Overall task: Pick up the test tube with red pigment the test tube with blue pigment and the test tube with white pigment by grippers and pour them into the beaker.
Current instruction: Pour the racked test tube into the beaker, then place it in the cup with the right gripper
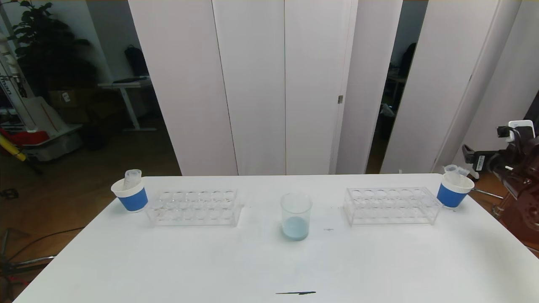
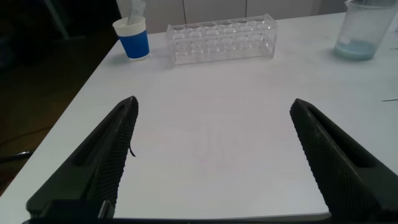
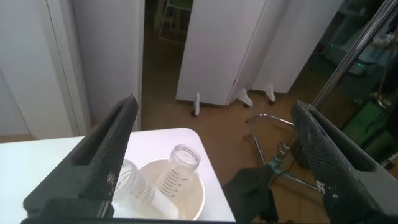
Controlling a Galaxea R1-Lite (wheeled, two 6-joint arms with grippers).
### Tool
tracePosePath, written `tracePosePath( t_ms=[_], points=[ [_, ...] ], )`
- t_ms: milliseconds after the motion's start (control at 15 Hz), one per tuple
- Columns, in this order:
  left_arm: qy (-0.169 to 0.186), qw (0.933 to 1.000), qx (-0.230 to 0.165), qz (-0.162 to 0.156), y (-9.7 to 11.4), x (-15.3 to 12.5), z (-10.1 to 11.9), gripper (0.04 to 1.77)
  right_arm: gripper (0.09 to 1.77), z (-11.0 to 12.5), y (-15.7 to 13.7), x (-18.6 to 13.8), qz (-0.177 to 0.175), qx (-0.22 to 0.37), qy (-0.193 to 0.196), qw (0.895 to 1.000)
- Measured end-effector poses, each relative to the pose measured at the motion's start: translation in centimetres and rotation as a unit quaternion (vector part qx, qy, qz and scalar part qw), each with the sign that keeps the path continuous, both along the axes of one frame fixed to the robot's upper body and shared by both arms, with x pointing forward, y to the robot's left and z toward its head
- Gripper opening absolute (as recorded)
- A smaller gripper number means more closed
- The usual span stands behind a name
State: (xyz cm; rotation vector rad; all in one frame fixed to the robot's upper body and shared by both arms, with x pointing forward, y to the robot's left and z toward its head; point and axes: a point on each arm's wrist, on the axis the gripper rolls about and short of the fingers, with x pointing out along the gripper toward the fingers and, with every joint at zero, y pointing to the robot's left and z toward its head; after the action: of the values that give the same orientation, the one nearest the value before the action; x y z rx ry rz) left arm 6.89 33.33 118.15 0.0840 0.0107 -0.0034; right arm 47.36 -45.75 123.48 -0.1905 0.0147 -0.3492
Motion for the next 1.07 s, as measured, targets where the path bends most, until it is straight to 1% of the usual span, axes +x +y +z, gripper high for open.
tracePosePath(
  t_ms=[133,267,400,533,667,800,933,1067],
  points=[
    [0.0,1.0,0.0,0.0,0.0,0.0,0.0,1.74,1.75,2.5,-0.7,-1.6,0.002,-0.006,-0.017,1.0],
    [0.0,1.0,0.0,0.0,0.0,0.0,0.0,1.74,1.75,5.1,-1.1,-3.9,0.003,-0.011,-0.03,0.999],
    [0.0,1.0,0.0,0.0,0.0,0.0,0.0,1.74,1.75,7.9,-1.2,-6.8,0.007,-0.017,-0.042,0.999],
    [0.0,1.0,0.0,0.0,0.0,0.0,0.0,1.74,1.75,11.0,-0.7,-10.6,0.009,-0.024,-0.054,0.998],
    [0.0,1.0,0.0,0.0,0.0,0.0,0.0,1.74,1.75,14.2,0.9,-14.9,0.01,-0.025,-0.069,0.997],
    [0.0,1.0,0.0,0.0,0.0,0.0,0.0,1.74,1.75,16.5,3.5,-19.2,0.023,-0.016,-0.074,0.997],
    [0.0,1.0,0.0,0.0,0.0,0.0,0.0,1.74,1.75,17.5,6.9,-24.1,0.049,-0.001,-0.073,0.996],
    [0.0,1.0,0.0,0.0,0.0,0.0,0.0,1.74,1.75,17.1,9.7,-29.2,0.081,0.009,-0.075,0.994]
  ],
)
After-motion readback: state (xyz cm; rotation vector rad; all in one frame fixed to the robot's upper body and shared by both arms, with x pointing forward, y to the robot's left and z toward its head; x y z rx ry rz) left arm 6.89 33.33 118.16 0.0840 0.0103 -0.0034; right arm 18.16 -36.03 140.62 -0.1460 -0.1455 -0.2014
